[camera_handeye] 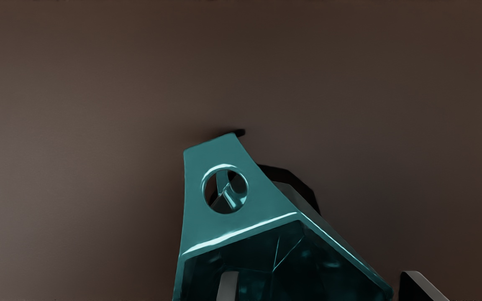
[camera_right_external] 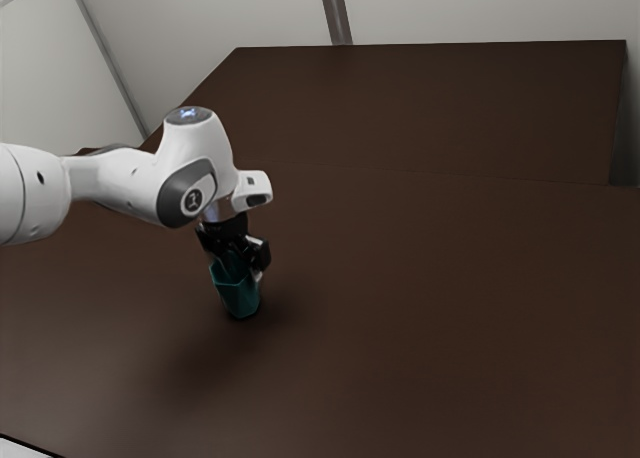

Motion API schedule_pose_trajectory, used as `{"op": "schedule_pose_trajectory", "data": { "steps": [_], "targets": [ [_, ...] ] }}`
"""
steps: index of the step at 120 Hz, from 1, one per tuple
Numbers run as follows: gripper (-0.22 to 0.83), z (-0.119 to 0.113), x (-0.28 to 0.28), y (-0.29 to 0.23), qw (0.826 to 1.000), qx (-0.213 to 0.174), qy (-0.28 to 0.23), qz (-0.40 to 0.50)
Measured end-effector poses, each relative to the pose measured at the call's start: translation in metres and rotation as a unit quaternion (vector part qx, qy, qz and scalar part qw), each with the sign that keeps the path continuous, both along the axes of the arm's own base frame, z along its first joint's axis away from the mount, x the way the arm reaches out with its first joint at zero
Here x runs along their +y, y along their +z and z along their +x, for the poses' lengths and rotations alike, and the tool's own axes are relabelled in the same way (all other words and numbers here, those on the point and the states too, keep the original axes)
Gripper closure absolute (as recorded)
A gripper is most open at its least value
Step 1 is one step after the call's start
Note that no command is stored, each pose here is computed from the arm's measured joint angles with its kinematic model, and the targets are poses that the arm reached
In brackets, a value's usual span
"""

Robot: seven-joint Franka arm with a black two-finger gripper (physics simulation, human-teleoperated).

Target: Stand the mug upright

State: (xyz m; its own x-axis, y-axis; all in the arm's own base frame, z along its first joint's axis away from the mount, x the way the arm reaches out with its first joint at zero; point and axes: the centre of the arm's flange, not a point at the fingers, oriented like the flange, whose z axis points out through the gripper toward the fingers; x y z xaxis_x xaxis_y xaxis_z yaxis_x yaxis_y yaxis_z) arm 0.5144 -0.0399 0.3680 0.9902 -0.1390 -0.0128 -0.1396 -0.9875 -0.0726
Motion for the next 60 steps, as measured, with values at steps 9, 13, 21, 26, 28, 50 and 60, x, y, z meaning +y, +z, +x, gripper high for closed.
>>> {"op": "schedule_pose_trajectory", "data": {
  "steps": [9,13,21,26,28,50,60],
  "targets": [
    [0.15,-0.002,-0.005,0.013,1.0,-0.009,0.0,0.007],
    [0.13,-0.003,-0.008,0.021,1.0,-0.014,-0.001,0.011],
    [0.1,-0.006,-0.016,0.033,1.0,-0.019,-0.002,0.015],
    [0.08,-0.005,-0.018,0.04,1.0,-0.021,0.0,0.015],
    [0.07,-0.004,-0.017,0.044,1.0,-0.023,0.002,0.013],
    [0.03,0.032,-0.017,0.13,0.997,-0.067,0.022,-0.022],
    [0.02,0.046,-0.019,0.183,0.995,-0.085,0.024,-0.037]
  ]
}}
